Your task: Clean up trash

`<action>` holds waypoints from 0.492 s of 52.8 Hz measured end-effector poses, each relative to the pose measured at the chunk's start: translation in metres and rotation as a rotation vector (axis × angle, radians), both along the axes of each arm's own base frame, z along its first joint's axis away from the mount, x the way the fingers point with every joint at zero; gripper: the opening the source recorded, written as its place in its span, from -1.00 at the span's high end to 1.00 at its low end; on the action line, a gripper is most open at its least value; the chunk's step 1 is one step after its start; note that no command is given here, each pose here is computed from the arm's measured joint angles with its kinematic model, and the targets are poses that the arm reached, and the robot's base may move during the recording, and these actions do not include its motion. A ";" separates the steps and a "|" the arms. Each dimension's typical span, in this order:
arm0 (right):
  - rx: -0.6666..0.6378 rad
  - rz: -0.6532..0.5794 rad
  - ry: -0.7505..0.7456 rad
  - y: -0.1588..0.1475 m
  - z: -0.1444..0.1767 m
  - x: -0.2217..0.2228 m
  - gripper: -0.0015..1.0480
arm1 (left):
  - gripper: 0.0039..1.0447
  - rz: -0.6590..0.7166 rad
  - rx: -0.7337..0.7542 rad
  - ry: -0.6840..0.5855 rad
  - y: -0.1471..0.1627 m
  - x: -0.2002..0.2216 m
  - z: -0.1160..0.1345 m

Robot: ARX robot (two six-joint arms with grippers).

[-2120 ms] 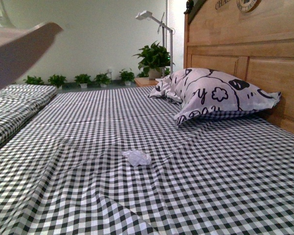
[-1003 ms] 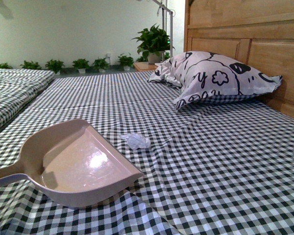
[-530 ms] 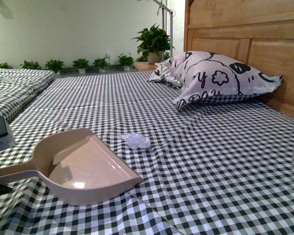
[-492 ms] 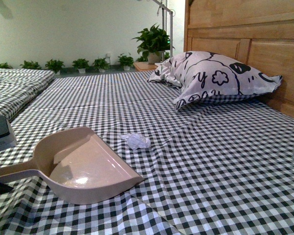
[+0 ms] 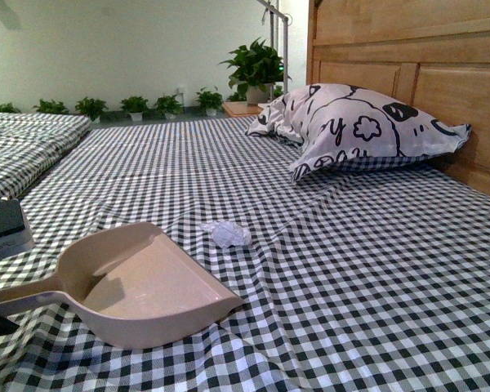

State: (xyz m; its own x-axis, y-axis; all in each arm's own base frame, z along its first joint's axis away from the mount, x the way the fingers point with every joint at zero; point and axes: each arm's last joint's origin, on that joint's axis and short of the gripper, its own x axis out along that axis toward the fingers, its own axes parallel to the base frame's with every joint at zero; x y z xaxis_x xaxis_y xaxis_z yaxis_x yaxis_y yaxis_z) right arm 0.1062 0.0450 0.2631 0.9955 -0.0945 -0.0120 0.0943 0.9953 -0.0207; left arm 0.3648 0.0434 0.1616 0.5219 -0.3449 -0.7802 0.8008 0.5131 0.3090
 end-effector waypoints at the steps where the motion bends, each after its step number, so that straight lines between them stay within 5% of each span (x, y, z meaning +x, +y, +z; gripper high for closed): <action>1: 0.000 0.000 0.000 0.000 0.000 0.000 0.63 | 0.51 0.000 0.000 0.000 0.000 0.000 0.000; 10: 0.000 0.000 0.001 0.000 0.000 0.000 0.63 | 0.51 -0.001 0.001 0.002 0.000 0.000 -0.001; 18: -0.018 0.107 0.257 -0.002 0.001 0.019 0.63 | 0.51 0.000 0.004 0.002 0.000 0.000 -0.001; 26: 0.008 0.123 0.346 -0.002 -0.006 0.067 0.63 | 0.51 -0.001 0.004 0.003 0.000 0.001 -0.001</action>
